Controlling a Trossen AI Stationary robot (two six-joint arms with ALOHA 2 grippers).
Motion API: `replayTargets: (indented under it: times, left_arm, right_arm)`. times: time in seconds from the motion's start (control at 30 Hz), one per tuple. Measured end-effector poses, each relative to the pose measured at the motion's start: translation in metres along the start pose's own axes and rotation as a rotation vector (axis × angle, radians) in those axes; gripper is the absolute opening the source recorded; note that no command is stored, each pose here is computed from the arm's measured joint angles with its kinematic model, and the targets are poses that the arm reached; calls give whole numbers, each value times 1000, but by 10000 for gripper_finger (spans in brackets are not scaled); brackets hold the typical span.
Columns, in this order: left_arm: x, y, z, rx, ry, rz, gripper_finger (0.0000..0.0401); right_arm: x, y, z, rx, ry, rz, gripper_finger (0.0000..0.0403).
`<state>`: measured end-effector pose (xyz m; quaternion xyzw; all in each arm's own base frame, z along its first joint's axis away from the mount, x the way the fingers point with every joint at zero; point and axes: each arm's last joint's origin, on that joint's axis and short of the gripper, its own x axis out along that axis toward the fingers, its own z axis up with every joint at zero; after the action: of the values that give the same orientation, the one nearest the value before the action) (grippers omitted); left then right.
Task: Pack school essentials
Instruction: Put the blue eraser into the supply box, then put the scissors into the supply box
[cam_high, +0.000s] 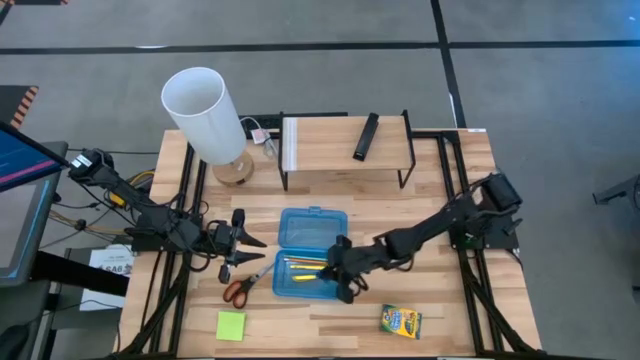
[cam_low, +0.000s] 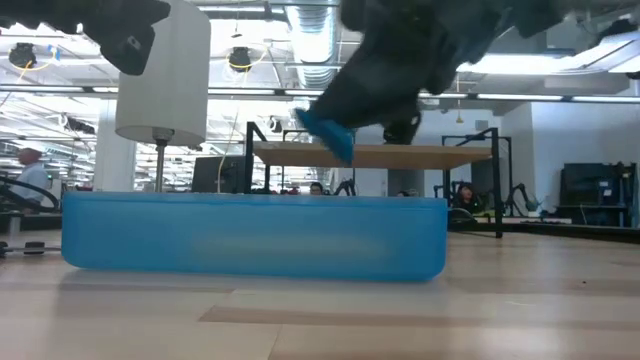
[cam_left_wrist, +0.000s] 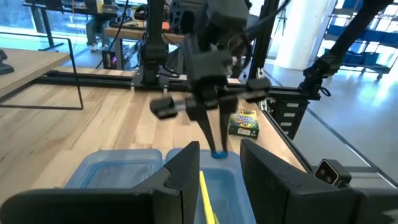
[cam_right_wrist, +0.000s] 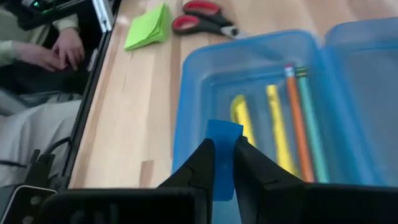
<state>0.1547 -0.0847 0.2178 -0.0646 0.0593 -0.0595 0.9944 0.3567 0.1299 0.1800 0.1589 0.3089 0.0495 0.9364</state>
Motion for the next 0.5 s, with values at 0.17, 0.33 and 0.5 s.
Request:
replayTargets:
  times: [0.17, 0.33, 0.5]
  left_arm:
    - [0, 0, -1, 3, 12, 2, 103]
    - [0, 0, -1, -2, 12, 2, 103]
    - [0, -1, -1, -11, 17, -28, 103]
  right_arm:
    - [17, 0, -1, 0, 58, 25, 102]
    - [21, -3, 2, -4, 94, -3, 172]
    - [18, -6, 11, 5, 65, -4, 214]
